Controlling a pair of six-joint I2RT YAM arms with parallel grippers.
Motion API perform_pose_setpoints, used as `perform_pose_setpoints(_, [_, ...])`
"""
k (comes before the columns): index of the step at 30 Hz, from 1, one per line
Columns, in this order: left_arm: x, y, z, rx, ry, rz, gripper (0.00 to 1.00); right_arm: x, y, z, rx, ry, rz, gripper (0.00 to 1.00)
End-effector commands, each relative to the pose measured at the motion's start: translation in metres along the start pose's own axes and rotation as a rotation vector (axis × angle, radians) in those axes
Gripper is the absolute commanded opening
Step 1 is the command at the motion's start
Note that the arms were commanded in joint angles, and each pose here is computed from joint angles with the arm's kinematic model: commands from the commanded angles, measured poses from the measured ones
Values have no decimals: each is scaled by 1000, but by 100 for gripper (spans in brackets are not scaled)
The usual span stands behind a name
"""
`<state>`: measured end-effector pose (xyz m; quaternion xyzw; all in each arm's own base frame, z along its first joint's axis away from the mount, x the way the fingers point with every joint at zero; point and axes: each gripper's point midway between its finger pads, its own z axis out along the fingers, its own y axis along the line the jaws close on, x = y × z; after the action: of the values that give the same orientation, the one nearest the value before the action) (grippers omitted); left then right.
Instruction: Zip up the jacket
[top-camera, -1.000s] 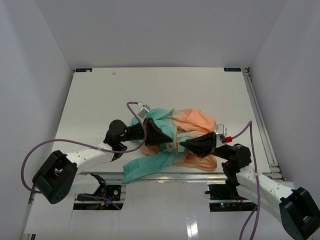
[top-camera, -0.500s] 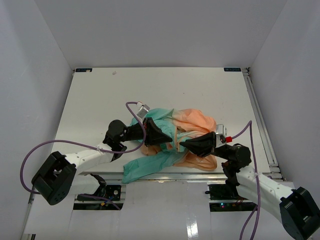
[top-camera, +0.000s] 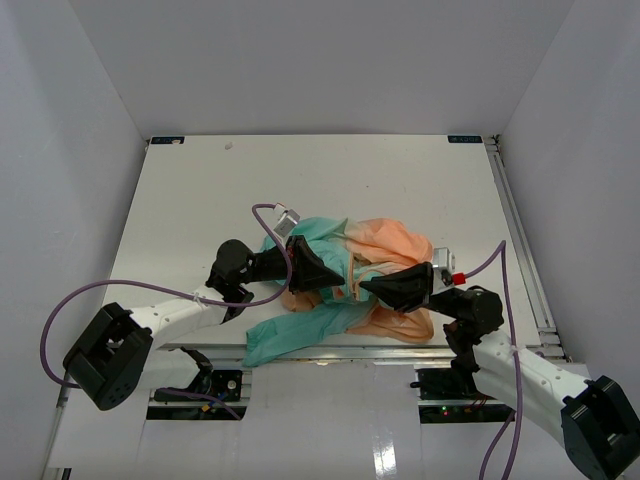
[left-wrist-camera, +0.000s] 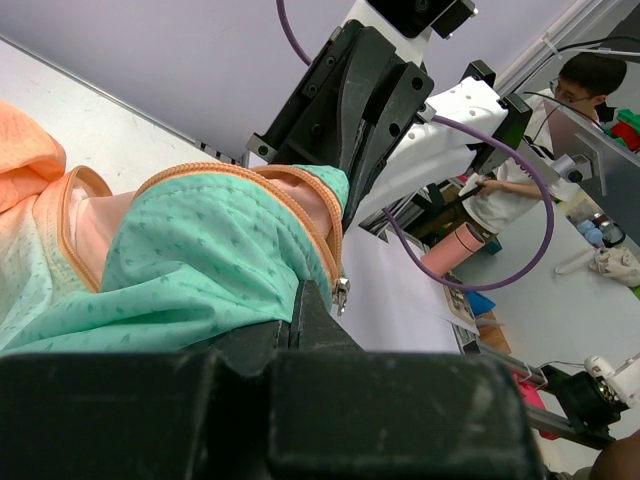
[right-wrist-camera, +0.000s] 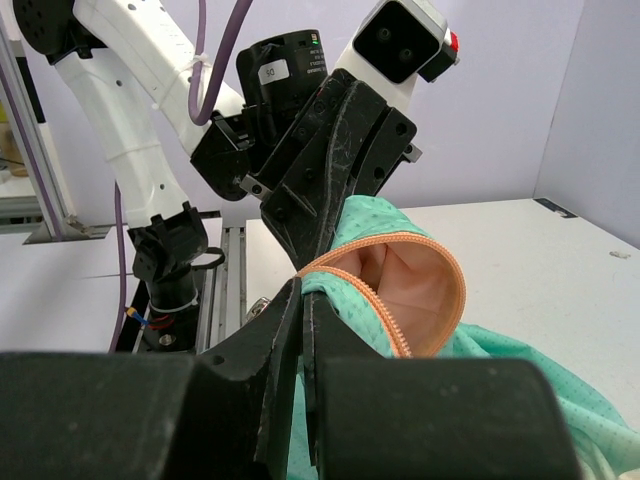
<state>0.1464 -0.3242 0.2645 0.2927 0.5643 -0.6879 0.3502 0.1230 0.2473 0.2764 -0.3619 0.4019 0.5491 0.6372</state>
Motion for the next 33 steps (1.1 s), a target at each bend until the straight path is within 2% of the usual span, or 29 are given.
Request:
perform_pose_setpoints(1, [-9,-15,2,53,-9,54,0,-29,1,10,-16,-69,-79,8])
perform_pose_setpoints(12, [-7,-19,1,64,7,63,0,-26,-5,12,1,-44,-86,8])
perform_pose_setpoints(33, [-8,-4,1,-22,29,100,0,-27,-12,12,46,-17,-94,8])
